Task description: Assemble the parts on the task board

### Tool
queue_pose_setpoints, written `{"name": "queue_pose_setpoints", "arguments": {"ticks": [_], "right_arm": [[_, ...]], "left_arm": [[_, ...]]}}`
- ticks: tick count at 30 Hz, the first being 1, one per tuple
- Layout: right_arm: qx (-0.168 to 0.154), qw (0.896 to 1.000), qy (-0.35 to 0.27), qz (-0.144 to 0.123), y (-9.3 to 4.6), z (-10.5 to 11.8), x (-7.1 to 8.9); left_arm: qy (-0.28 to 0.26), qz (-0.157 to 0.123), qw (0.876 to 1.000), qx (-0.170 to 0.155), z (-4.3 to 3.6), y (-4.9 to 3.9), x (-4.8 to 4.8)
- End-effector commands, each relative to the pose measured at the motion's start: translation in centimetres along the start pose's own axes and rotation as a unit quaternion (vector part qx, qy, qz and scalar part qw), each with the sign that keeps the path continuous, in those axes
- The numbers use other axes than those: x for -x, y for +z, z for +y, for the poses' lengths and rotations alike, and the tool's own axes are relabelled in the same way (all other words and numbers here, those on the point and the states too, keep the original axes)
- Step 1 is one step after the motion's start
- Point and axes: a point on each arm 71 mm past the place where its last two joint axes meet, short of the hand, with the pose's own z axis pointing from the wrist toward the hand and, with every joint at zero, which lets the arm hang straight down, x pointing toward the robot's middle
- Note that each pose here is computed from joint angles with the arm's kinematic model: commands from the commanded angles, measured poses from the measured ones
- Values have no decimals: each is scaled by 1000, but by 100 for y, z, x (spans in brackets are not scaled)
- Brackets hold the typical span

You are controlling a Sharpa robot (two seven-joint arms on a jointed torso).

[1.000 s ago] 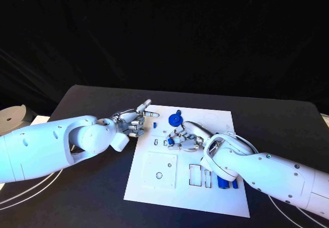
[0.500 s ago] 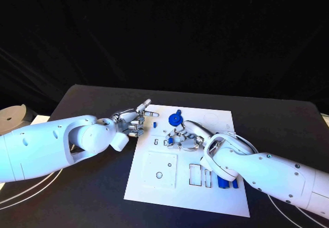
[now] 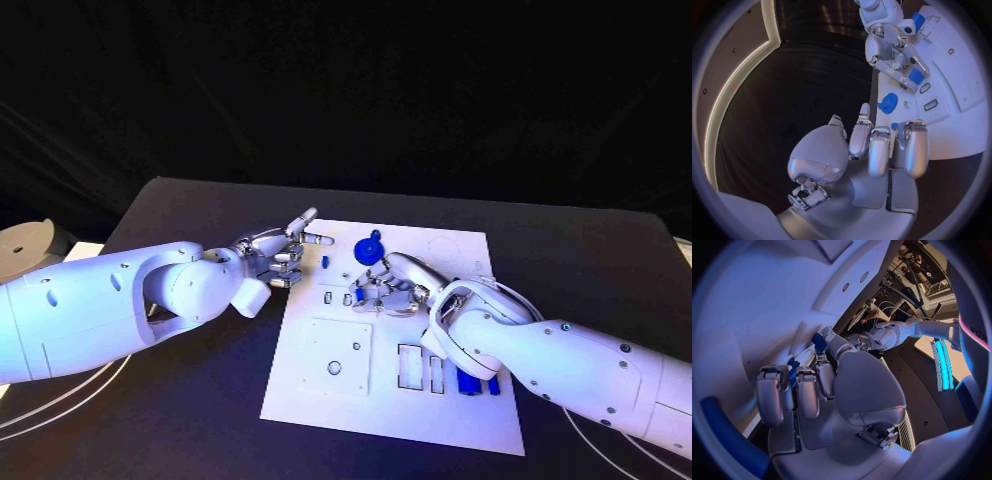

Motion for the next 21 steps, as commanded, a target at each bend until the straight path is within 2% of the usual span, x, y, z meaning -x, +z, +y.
{"name": "queue_pose_setpoints", "arguments": {"ticks": [1, 21], "right_arm": [[-3, 1000, -8, 9, 1, -3, -20], [-3, 1000, -12, 9, 5, 0, -21]], "left_arm": [[1, 8, 1000, -2, -6, 2, -24], [1, 8, 1000, -2, -6, 1, -19]]}}
